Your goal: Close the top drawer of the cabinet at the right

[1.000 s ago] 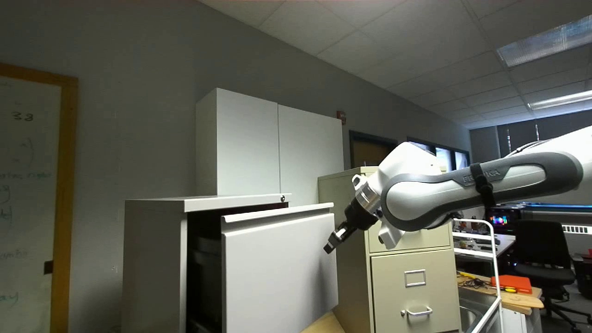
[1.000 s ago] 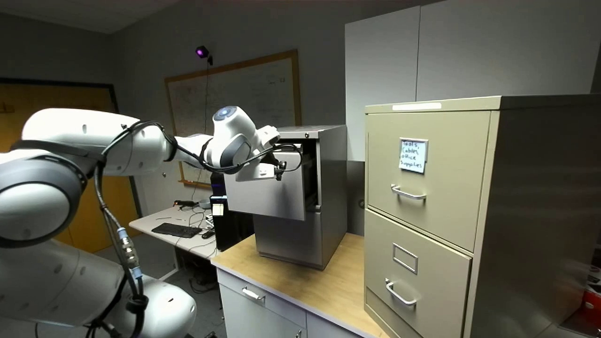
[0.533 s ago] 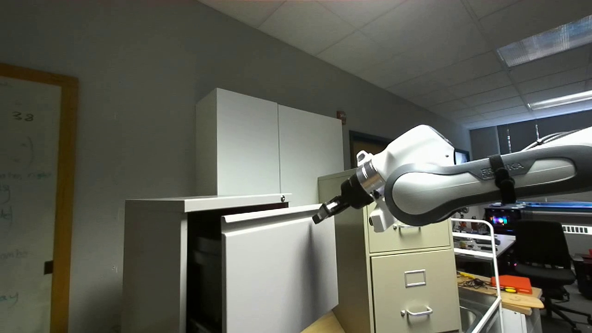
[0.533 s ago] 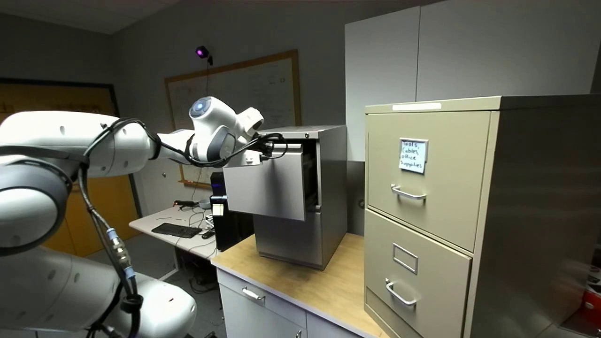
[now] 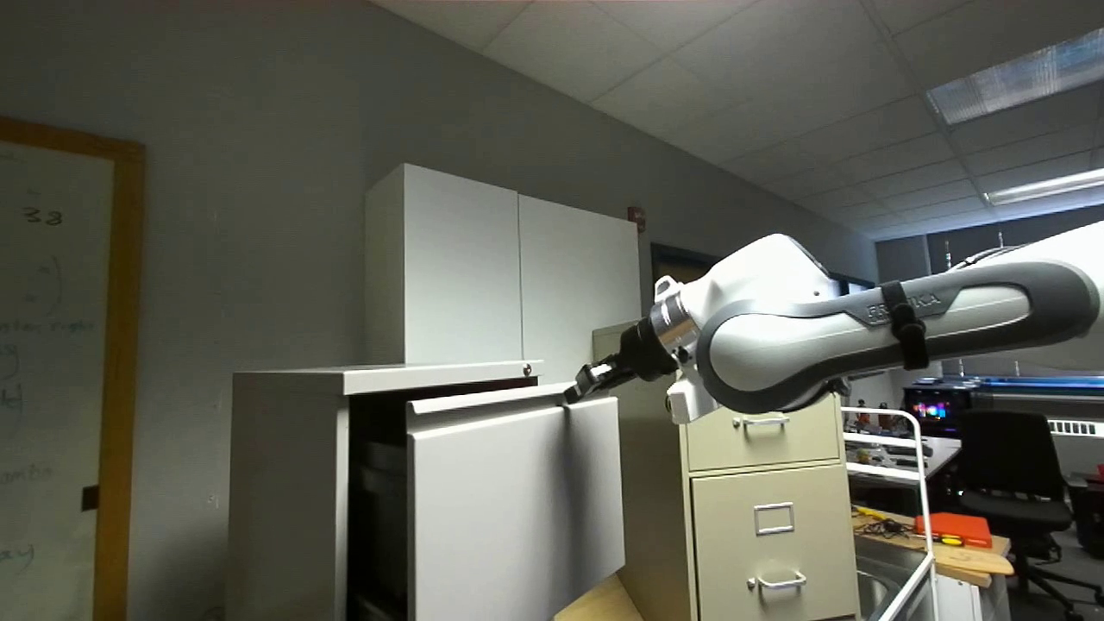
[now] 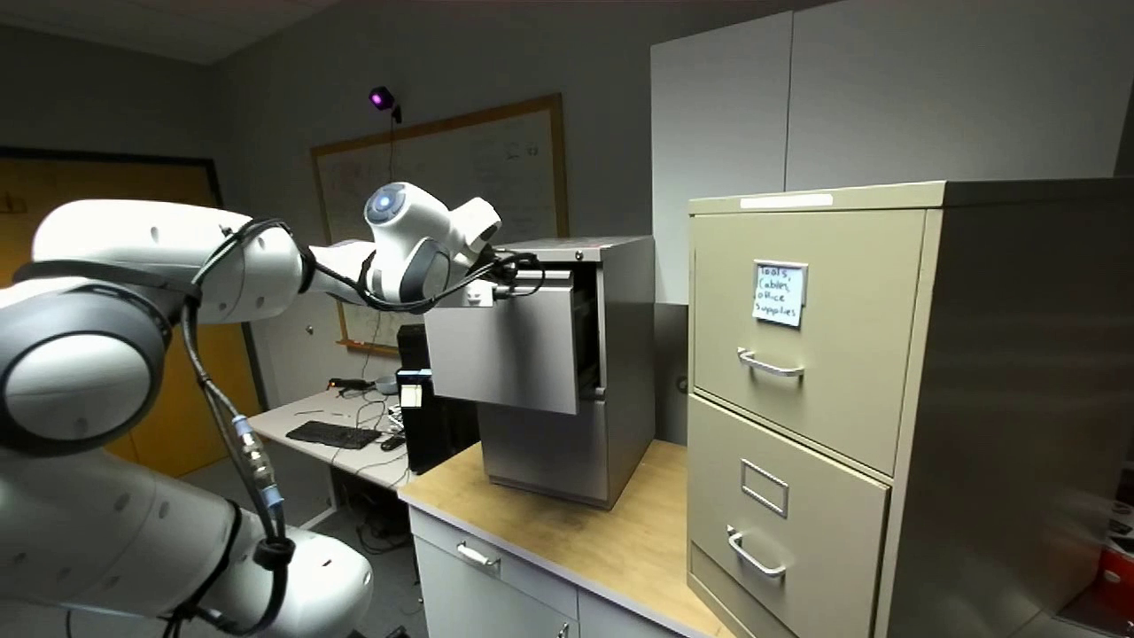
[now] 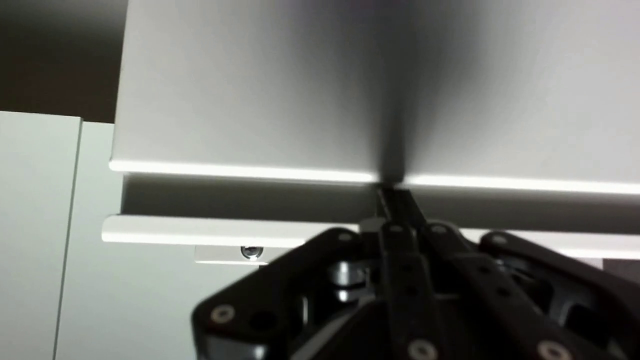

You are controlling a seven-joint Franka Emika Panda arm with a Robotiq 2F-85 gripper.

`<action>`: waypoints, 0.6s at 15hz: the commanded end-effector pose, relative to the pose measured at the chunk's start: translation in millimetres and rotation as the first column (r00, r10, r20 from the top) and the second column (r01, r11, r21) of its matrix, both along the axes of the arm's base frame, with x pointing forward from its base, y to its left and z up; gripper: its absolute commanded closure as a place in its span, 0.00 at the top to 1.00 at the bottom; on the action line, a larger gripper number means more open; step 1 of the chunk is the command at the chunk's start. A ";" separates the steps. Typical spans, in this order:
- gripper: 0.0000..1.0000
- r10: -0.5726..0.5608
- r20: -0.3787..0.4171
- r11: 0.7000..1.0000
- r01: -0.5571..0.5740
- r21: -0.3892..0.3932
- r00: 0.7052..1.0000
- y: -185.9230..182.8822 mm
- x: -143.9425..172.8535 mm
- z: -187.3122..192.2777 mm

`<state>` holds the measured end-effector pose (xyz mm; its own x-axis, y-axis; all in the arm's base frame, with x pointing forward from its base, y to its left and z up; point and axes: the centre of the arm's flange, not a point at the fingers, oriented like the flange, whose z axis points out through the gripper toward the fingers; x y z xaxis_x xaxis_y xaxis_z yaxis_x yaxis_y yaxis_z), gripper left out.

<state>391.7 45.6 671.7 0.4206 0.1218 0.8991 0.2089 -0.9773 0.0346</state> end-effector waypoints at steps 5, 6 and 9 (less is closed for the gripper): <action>0.00 0.036 -0.029 0.993 -0.032 0.113 0.999 10.0 64.4 24.2; 0.00 0.038 -0.032 0.991 -0.033 0.127 0.999 11.6 72.9 26.7; 0.00 0.045 -0.039 0.984 -0.037 0.176 0.998 13.0 95.0 36.4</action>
